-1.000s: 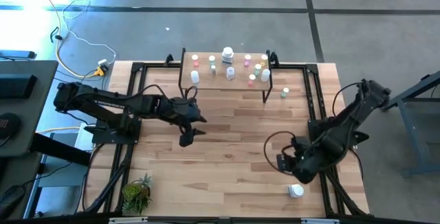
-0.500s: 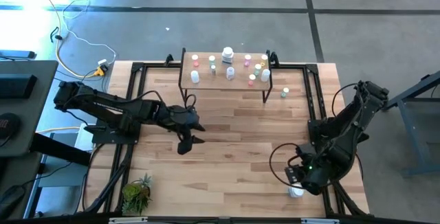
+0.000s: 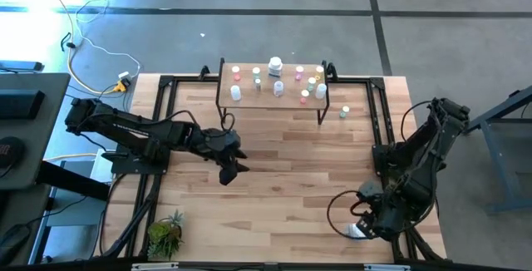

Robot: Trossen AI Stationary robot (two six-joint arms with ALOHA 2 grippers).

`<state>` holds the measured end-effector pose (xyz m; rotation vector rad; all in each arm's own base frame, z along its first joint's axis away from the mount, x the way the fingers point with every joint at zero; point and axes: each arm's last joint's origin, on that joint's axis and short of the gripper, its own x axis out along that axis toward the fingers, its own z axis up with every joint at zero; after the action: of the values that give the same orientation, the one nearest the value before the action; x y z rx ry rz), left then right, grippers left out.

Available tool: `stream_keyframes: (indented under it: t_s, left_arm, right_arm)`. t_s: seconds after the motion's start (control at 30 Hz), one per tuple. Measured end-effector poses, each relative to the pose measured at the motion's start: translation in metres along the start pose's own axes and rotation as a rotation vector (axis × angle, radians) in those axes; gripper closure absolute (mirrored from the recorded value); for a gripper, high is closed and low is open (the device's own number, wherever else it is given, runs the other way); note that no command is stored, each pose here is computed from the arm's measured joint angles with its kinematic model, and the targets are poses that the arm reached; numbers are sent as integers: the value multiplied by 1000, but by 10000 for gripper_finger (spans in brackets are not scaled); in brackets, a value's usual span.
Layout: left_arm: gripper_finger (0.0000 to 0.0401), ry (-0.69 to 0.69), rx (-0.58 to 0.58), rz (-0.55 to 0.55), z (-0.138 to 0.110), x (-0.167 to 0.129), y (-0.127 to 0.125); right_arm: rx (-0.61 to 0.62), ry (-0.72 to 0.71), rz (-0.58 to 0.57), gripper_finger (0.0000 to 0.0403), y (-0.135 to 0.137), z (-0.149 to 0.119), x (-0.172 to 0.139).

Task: Pick and place medicine bottles onto shelf by color
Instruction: Put the white pill bottle on the shelf

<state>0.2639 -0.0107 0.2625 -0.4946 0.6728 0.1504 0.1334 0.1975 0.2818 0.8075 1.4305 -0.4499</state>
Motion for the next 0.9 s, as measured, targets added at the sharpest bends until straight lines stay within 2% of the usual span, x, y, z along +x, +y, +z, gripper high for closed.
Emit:
stream_keyframes:
  t_s: [0.13,0.27,0.5,0.6,0.9]
  left_arm:
    - [167,-25,-44,41,1,0,1]
    - [167,-35,-79,55,1,0,2]
    - [167,-65,-113,96,0,0,0]
    - [167,-72,-129,101,-1,0,-2]
    - [167,-91,-111,123,-5,-1,-9]
  right_arm:
    - [-88,-5,-2,181,-1,-5,1]
    - [-264,-23,-10,151,2,-15,8]
    - [-528,-49,-21,144,19,-35,39]
    - [-568,-49,-55,144,22,-38,51]
    - [-572,-54,-139,144,28,-41,77]
